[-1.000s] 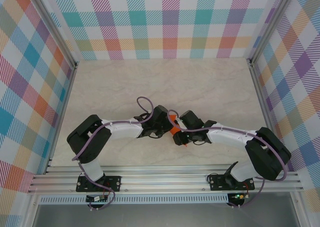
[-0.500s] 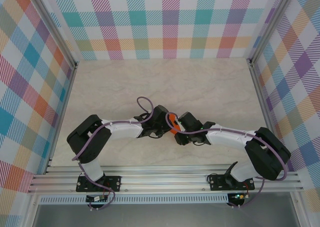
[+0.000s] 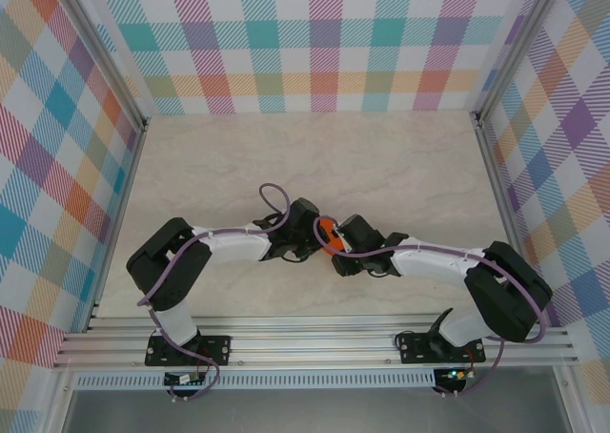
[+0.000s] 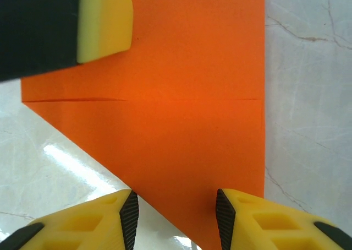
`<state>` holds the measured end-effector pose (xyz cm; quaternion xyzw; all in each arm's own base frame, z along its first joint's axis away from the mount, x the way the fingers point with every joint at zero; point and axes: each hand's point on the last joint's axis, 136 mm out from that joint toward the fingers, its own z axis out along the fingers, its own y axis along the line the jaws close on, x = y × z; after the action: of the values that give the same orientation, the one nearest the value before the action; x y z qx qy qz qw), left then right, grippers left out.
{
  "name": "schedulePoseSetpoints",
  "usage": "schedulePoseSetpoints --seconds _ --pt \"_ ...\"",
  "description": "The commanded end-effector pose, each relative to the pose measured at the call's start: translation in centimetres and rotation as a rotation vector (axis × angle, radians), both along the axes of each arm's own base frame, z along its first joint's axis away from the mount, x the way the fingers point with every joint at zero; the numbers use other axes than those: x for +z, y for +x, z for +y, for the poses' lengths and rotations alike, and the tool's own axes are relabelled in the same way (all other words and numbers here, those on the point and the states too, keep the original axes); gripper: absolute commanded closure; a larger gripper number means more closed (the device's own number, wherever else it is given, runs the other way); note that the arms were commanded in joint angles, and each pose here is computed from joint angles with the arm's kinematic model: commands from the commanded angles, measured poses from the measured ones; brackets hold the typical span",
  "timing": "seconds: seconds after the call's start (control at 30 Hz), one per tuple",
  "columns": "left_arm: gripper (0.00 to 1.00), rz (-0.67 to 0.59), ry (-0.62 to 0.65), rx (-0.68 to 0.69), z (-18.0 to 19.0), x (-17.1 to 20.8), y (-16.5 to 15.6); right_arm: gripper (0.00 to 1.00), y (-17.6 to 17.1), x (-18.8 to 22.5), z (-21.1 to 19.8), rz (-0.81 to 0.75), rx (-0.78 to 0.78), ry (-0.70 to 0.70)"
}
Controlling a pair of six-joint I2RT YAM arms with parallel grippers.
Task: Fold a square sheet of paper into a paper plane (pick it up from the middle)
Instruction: Fold the wing for the fifth time at the center of the table.
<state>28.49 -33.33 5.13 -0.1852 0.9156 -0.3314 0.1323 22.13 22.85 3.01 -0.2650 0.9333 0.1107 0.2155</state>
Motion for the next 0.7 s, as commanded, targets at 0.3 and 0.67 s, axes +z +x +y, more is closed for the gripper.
schedulePoseSetpoints --seconds 0.3,0.67 --pt "0.88 0.001 -0.044 -0.054 -0.8 1.1 1.2 0.61 1.5 0.8 0.5 -0.069 0.024 -0.039" --pt "0.88 0.012 -0.038 -0.094 -0.8 1.1 1.6 0.55 2.0 1.3 0.4 -0.106 0.035 -0.056"
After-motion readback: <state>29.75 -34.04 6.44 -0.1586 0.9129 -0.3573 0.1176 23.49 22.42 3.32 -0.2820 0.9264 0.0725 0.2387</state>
